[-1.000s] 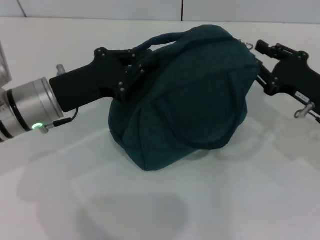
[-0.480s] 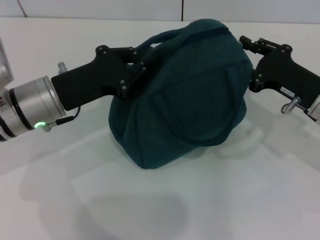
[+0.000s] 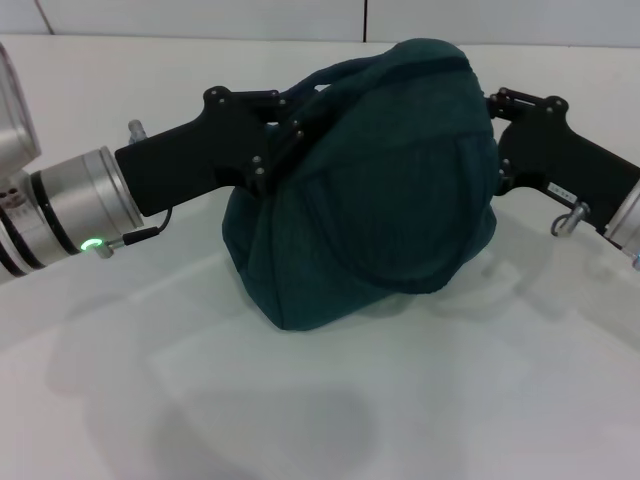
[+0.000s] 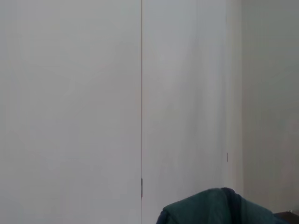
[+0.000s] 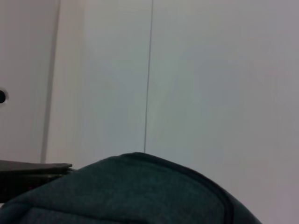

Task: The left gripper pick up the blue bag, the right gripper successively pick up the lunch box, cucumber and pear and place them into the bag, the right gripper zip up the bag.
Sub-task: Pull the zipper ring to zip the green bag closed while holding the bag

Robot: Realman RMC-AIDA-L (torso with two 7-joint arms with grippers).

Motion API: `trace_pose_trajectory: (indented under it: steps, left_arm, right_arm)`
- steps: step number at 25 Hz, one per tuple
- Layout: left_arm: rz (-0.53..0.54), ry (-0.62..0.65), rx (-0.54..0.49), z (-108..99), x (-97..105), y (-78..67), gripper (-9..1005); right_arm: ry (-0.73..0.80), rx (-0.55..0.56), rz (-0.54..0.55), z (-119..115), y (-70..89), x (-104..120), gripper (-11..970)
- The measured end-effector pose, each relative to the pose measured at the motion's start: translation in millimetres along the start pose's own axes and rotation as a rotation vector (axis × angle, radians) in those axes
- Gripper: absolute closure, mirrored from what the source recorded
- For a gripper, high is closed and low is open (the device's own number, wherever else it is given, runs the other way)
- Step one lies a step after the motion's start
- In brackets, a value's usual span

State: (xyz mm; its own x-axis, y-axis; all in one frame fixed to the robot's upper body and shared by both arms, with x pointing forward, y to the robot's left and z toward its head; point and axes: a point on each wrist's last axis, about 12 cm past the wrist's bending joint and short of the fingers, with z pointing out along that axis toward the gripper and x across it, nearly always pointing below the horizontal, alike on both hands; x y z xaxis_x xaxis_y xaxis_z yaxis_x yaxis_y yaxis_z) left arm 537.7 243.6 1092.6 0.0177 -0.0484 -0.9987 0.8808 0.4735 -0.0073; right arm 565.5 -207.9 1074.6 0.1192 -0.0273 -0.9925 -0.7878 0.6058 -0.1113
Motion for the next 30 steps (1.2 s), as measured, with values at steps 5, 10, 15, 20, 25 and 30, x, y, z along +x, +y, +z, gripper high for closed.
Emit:
trace_pose_trajectory:
  steps: [5,10,15,20,25,30]
  left_arm:
    - [0.010,-0.001,-0.001,0.0,-0.1,0.1,897]
    - [0.010,-0.003,-0.002,0.0,-0.3,0.3,890]
    - [0.007,-0.004,-0.010,-0.6,-0.1,1.1,883]
    - [-0.004,-0.015,-0.040,-4.2,-0.5,4.4,876]
    - [-0.004,-0.020,-0.046,-4.2,-1.7,6.0,869]
    - [-0.007,-0.019,-0.047,-4.5,-1.4,6.0,863]
  right_arm:
    - [0.004,0.011,-0.001,-5.2,0.5,2.9,709]
    - [-0.012,0.038,-0.003,-12.4,-0.4,3.3,820]
    - [-0.015,0.099,0.028,-20.8,-4.5,6.6,929]
    - [0.008,0.144,0.054,-32.0,-6.3,13.5,954]
    - [0.040,0.172,0.096,-40.1,-9.0,19.4,954]
    - [0.079,0.188,0.131,-46.4,-9.9,26.2,953]
